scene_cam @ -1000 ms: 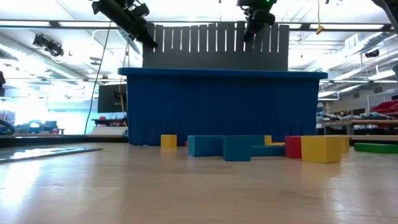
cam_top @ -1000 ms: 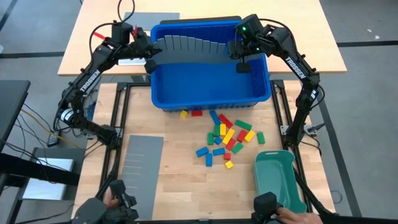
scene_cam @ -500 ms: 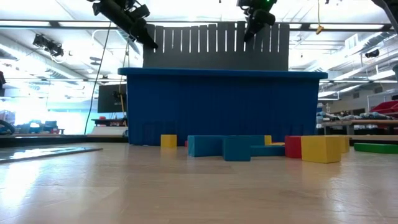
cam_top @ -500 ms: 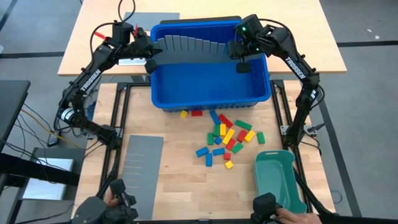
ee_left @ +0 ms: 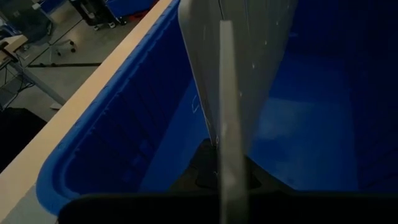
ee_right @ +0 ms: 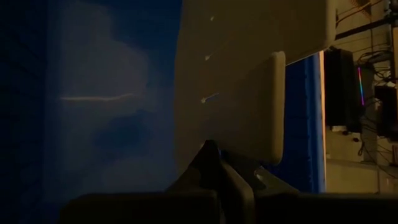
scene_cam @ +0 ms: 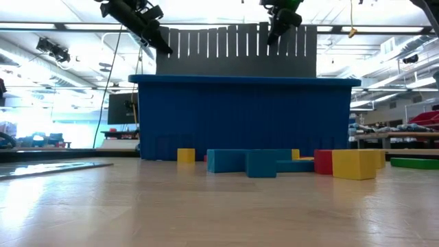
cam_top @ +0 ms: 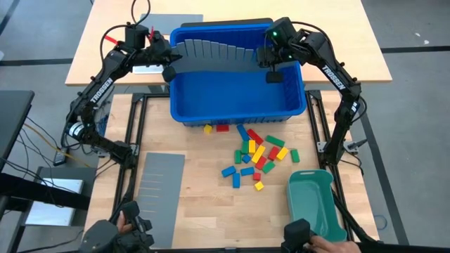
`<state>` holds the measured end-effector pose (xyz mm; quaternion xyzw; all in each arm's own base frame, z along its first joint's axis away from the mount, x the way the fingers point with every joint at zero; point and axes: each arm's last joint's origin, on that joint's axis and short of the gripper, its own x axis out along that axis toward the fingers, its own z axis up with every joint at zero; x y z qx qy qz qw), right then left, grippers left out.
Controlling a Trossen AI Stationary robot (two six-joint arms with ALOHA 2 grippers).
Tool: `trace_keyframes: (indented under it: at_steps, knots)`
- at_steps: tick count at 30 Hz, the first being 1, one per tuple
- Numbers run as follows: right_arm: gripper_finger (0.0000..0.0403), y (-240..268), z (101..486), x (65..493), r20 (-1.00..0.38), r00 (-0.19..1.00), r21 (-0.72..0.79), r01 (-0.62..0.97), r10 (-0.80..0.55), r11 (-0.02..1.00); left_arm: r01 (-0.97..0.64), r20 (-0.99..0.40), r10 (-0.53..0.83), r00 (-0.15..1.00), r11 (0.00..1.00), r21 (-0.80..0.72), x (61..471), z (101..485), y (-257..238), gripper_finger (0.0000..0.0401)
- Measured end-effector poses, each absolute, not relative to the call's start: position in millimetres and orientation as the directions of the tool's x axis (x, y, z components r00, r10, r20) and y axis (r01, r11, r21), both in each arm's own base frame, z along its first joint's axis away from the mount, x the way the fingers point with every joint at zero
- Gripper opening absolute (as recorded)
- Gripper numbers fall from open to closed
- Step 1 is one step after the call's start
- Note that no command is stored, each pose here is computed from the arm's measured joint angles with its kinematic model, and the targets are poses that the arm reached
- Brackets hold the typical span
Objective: Sort Items/Unsort Items
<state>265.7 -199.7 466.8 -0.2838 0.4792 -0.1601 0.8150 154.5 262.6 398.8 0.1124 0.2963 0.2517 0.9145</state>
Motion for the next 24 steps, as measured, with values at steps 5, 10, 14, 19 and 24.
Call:
trace_keyframes:
  at_steps: [5, 10, 14, 19, 24]
  knots:
    - [0.0000, -201.1, 467.3, 265.1, -0.685, 0.486, -0.615, 0.016, -0.543, 0.789, -0.398, -0.485, 0.527, 0.698, 0.848, 0.349, 154.4, 398.8, 262.6, 0.0001]
    - [0.0000, -201.9, 467.4, 264.6, -0.683, 0.480, -0.607, 0.044, -0.550, 0.793, -0.399, -0.485, 0.527, 0.698, 0.848, 0.348, 154.4, 398.8, 262.6, 0.0001]
    - [0.0000, -204.1, 465.3, 264.1, -0.688, 0.473, -0.596, 0.063, -0.550, 0.801, -0.398, -0.486, 0.525, 0.699, 0.850, 0.347, 154.6, 398.3, 262.9, 0.0001]
    - [0.0000, -207.3, 465.0, 261.8, -0.690, 0.469, -0.583, 0.091, -0.551, 0.807, -0.395, -0.486, 0.522, 0.701, 0.852, 0.344, 154.9, 398.1, 263.0, 0.0001]
    - [0.0000, -209.5, 464.3, 260.2, -0.693, 0.463, -0.573, 0.111, -0.552, 0.812, -0.395, -0.486, 0.521, 0.702, 0.852, 0.344, 154.9, 398.2, 262.8, 0.0001]
